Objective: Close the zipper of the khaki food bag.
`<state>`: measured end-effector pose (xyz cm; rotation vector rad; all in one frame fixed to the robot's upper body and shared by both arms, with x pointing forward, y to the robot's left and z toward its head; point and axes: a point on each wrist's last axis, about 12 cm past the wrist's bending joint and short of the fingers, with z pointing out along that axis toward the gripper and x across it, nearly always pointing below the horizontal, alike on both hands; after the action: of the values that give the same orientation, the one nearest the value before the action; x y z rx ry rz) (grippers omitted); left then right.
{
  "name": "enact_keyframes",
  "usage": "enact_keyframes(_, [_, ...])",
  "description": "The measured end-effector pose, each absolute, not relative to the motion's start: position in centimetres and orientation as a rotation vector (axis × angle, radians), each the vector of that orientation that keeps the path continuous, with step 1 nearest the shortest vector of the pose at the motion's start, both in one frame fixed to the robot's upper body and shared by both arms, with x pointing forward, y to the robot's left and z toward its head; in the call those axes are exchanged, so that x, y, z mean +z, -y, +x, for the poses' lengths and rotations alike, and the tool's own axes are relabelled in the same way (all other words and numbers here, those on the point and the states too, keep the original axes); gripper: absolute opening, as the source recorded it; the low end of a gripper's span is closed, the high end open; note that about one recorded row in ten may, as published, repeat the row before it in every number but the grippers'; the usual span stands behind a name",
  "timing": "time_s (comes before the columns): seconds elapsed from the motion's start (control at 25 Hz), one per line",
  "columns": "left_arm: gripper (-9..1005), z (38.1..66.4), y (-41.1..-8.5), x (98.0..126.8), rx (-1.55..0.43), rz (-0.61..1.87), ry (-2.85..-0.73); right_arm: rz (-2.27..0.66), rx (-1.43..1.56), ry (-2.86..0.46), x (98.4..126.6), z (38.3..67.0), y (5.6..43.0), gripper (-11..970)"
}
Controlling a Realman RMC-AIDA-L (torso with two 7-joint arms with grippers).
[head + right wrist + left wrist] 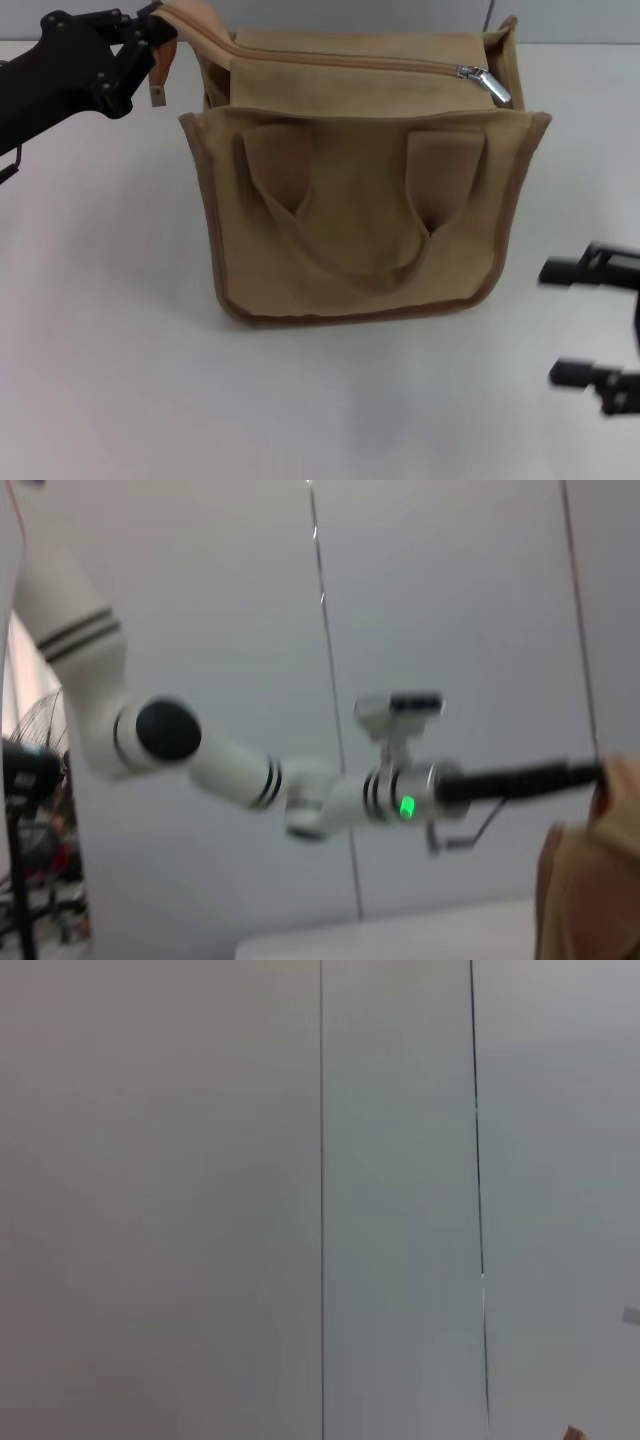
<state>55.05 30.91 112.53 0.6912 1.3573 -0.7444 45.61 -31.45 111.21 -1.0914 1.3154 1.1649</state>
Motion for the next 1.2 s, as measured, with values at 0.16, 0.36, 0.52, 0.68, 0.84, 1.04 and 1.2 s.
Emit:
enact_keyframes(0.16, [24, 54.9, -31.0, 112.0, -0.755, 0.669, -1.384, -1.128, 1.189, -1.387, 109.3, 45.3, 30.7, 773])
enact_keyframes(0.36, [24, 54.7, -31.4, 111.8, -0.779, 0.671, -1.421, -1.116, 1.183, -1.409, 108.6, 45.4, 30.4, 773])
enact_keyframes(0.52, [24, 54.8, -31.9, 112.1, -0.808, 0.695, -1.476, -1.116, 1.188, -1.407, 108.6, 45.3, 30.4, 772])
enact_keyframes(0.68, [24, 54.9, -32.1, 112.5, -0.813, 0.714, -1.501, -1.115, 1.190, -1.409, 108.6, 45.3, 30.4, 772])
enact_keyframes(0.84, [63, 54.9, -32.4, 113.0, -0.813, 0.726, -1.509, -1.115, 1.187, -1.410, 108.6, 45.4, 30.3, 771])
enact_keyframes(1.04, [341, 54.6, -33.1, 114.9, -0.836, 0.834, -1.518, -1.121, 1.183, -1.410, 108.7, 45.7, 30.3, 772])
enact_keyframes(1.2, [700, 54.0, -34.3, 118.1, -0.874, 0.978, -1.583, -1.119, 1.182, -1.424, 108.8, 45.9, 30.5, 773])
